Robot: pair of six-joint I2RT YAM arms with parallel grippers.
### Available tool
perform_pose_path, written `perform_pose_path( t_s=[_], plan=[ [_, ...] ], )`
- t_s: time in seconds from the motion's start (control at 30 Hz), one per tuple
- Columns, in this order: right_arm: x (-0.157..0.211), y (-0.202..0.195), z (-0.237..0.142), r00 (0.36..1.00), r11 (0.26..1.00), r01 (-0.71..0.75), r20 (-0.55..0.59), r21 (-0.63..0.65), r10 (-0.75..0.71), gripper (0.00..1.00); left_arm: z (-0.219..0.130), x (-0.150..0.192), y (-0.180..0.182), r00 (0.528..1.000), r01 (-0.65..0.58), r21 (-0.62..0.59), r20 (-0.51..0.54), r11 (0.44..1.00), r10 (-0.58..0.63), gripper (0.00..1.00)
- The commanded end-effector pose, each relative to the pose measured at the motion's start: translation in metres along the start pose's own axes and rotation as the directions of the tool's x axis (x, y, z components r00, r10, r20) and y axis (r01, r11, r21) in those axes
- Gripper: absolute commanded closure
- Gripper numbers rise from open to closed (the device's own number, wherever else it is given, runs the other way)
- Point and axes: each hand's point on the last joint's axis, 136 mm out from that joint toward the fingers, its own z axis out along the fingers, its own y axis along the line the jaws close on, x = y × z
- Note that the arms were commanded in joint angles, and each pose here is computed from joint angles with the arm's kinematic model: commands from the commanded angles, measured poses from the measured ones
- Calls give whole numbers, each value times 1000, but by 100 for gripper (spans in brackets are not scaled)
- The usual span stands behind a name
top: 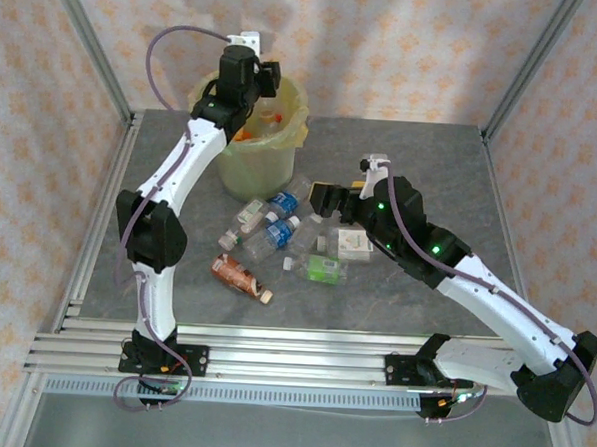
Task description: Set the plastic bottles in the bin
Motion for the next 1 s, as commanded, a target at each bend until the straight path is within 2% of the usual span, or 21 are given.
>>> perform_pose_path(
  t_s=[0.0, 0.6, 0.97],
  plan=[
    [-16, -4, -7, 998, 999, -26, 57, 31, 24, 1, -2, -7, -6, 999, 34, 30, 8, 999, -35, 63],
    [-10, -17, -9, 998, 994, -54, 37, 100, 51, 1, 27, 70, -1, 976, 47, 29, -214, 998, -40, 52],
    [-7, -19, -6, 998, 992, -54, 29, 112, 51, 1, 32, 83, 2, 960, 58, 30, -275, 998, -47, 25]
  ],
)
